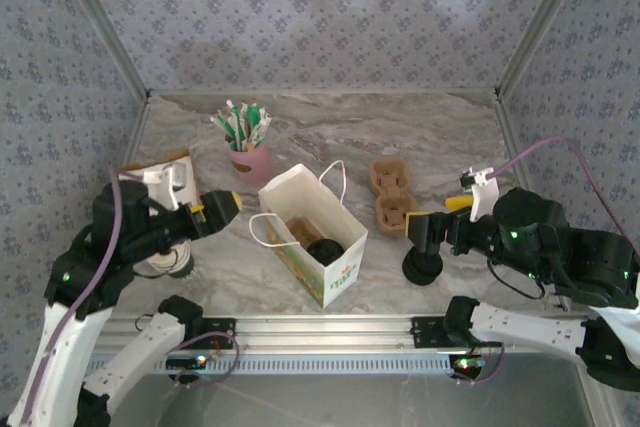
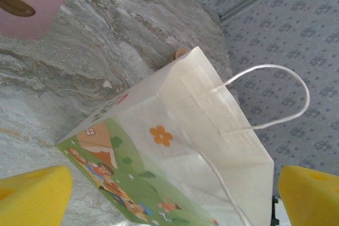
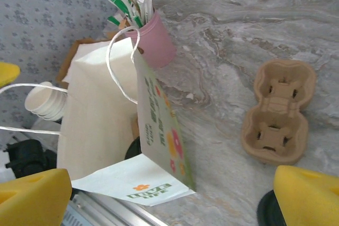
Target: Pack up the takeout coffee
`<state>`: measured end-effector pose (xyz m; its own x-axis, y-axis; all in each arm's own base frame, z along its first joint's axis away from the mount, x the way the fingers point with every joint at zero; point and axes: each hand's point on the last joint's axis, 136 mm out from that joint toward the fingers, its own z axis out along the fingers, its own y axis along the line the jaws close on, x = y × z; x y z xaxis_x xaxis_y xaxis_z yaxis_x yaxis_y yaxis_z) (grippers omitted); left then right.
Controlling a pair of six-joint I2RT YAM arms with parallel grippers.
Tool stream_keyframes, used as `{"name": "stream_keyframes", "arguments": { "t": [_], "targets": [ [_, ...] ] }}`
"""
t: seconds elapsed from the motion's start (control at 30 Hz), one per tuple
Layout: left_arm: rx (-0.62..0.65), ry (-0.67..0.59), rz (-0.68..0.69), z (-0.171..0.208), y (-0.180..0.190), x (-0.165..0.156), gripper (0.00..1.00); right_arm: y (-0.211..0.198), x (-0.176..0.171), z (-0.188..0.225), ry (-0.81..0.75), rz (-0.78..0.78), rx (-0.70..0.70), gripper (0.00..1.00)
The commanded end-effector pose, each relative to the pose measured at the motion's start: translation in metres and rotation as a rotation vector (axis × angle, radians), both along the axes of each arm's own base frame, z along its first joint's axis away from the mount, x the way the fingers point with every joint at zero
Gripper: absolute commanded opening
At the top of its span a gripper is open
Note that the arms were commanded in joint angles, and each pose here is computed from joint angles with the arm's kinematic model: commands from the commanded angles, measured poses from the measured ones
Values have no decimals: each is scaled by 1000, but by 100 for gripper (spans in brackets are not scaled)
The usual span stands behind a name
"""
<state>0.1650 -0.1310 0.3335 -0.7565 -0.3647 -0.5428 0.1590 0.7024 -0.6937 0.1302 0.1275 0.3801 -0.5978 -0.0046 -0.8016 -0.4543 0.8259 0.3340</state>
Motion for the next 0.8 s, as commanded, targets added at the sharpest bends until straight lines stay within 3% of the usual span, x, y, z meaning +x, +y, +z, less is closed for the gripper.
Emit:
{"name": "stream_keyframes", "arguments": {
  "t": [0.0, 0.23, 0.77],
  "targets": [
    [4, -98, -40, 29, -9, 12, 99, -6, 8, 6, -53, -6, -92, 100],
    [19, -110, -54, 36, -22, 39, 99, 10, 24, -3, -53, 11, -156, 100],
    [1, -103, -129, 46, -55, 76, 99, 34, 58, -16, 124, 50, -5, 100]
  ]
}}
